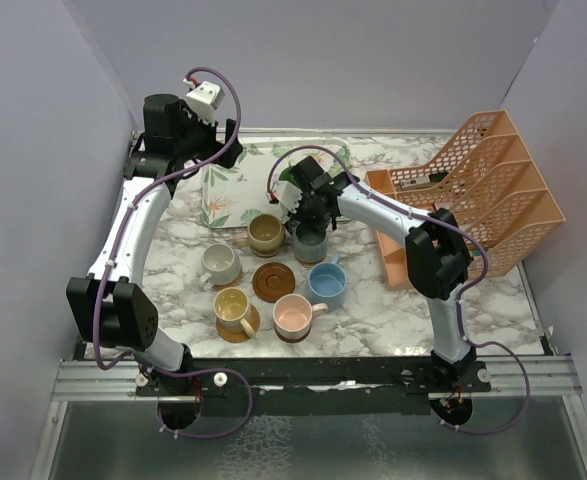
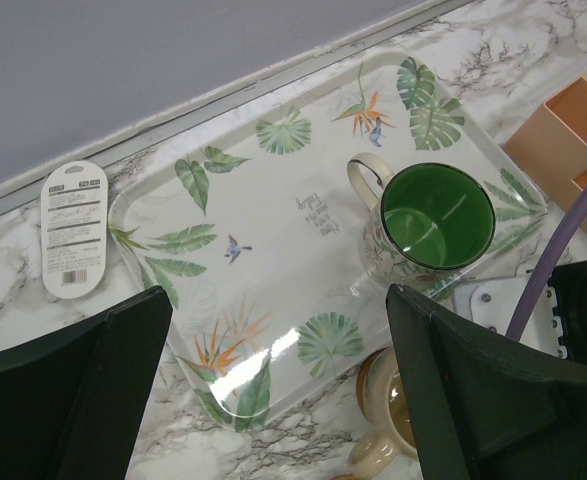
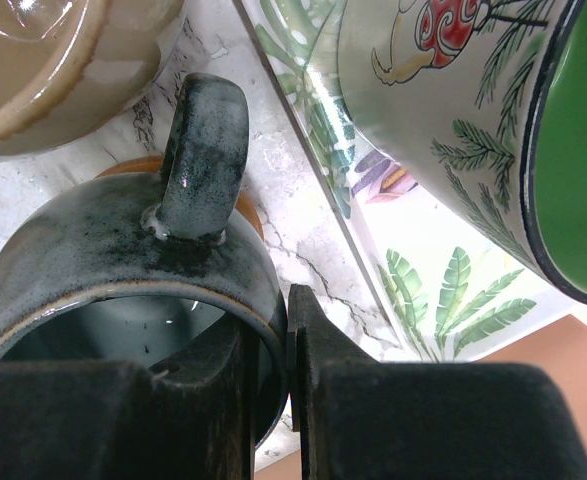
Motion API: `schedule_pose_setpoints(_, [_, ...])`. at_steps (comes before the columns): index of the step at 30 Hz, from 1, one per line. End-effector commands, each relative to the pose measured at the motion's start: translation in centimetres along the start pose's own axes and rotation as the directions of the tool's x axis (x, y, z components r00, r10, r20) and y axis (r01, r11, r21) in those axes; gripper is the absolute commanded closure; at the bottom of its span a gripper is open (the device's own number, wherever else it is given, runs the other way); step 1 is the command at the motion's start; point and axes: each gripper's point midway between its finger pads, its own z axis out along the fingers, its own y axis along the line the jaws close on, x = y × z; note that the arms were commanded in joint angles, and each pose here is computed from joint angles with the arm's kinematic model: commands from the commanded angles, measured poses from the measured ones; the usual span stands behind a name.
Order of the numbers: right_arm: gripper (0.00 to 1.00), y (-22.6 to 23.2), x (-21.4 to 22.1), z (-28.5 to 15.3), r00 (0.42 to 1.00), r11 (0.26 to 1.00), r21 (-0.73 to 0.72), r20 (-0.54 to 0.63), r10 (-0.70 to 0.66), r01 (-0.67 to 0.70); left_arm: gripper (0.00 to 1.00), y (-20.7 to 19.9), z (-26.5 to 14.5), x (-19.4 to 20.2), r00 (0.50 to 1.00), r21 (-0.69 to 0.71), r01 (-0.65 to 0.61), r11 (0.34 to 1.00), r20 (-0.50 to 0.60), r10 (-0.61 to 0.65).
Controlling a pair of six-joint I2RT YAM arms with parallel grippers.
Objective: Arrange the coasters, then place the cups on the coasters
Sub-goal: Place the cup on the coaster.
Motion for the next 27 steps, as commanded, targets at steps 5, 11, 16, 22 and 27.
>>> schedule_pose_setpoints(5, [0.93,-0.5,-0.8,0.0,1.0,0.999,0.045,0.021,-0.01,0.009,0.07,-0.3,-0.6,-0.8,0.999,0.018,-0.013,1.0,0.037,0.012])
schedule_pose_setpoints(11, [0.93,-0.8,-1.1,-0.6,0.999,0.998,0.057,0.037,-0.012,0.01,0.07,-0.3,-0.5,-0.8,0.999,0.023,-0.013,1.0,0.036,0.012])
schedule_pose_setpoints(16, [0.9,-0.9,-1.6,-1.1,0.999,0.998,0.058,0.051,-0.015,0.013,0.07,-0.3,-0.6,-0.8,0.999,0.024,-0.014,1.0,0.036,0.013])
schedule_pose_setpoints(22, [0.86,-1.1,-2.0,-1.8,0.998,0.998,0.062,0.063,-0.018,0.014,0.07,-0.4,-0.6,-0.7,0.999,0.024,-0.016,1.0,0.035,0.015])
schedule_pose_setpoints(27, [0.83,-1.1,-2.3,-2.3,0.997,0.998,0.062,0.077,-0.023,0.018,0.07,-0.4,-0.6,-0.6,0.999,0.024,-0.016,1.0,0.034,0.015])
